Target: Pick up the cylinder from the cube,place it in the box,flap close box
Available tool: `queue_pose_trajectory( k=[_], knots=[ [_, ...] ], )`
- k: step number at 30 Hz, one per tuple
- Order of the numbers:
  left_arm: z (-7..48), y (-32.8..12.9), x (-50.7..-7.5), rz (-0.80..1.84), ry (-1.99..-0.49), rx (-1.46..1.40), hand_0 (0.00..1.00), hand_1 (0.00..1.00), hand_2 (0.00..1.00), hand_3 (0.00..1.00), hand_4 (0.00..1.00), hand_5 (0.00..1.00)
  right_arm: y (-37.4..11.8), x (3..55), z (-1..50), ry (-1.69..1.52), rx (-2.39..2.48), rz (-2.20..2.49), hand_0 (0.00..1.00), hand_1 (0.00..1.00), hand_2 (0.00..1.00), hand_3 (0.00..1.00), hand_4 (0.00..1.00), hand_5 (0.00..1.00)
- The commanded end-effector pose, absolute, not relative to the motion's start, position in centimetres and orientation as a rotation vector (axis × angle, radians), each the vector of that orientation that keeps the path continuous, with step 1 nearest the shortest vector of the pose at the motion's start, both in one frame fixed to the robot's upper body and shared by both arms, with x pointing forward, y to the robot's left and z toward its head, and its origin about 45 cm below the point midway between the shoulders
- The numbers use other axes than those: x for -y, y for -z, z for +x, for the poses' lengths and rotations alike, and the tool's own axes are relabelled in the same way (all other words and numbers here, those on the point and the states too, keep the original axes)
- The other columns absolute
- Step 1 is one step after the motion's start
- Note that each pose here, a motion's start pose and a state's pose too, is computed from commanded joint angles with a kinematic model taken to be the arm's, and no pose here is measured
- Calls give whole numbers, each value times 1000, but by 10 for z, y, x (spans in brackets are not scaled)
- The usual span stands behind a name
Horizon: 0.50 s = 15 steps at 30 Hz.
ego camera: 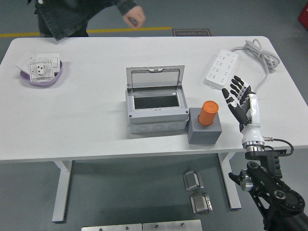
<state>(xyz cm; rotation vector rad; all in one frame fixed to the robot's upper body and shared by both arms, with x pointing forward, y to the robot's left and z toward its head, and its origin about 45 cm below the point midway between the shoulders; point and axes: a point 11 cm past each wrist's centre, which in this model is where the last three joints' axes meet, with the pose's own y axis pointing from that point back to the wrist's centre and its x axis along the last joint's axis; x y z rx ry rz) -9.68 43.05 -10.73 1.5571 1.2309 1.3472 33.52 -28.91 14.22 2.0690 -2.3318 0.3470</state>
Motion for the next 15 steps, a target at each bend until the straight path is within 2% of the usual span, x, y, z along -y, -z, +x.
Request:
queue_pose_trajectory(
  k=[4,5,15],
  knots=[
    [-92,108,-430,1551,-1347,-1225,631,581,552,591,488,45,-139,283,339,-396,2256,2058,794,777,772,806,998,534],
    [-91,108,-429,1550,-1346,-1223,631,582,552,592,488,44,-137,283,339,-401,2244,2054,768,755,741,770,998,463],
    [-89,109,-428,1545,-1346,-1222,631,582,552,591,489,43,-127,273,336,-411,2165,2068,765,752,737,771,991,435]
  ],
)
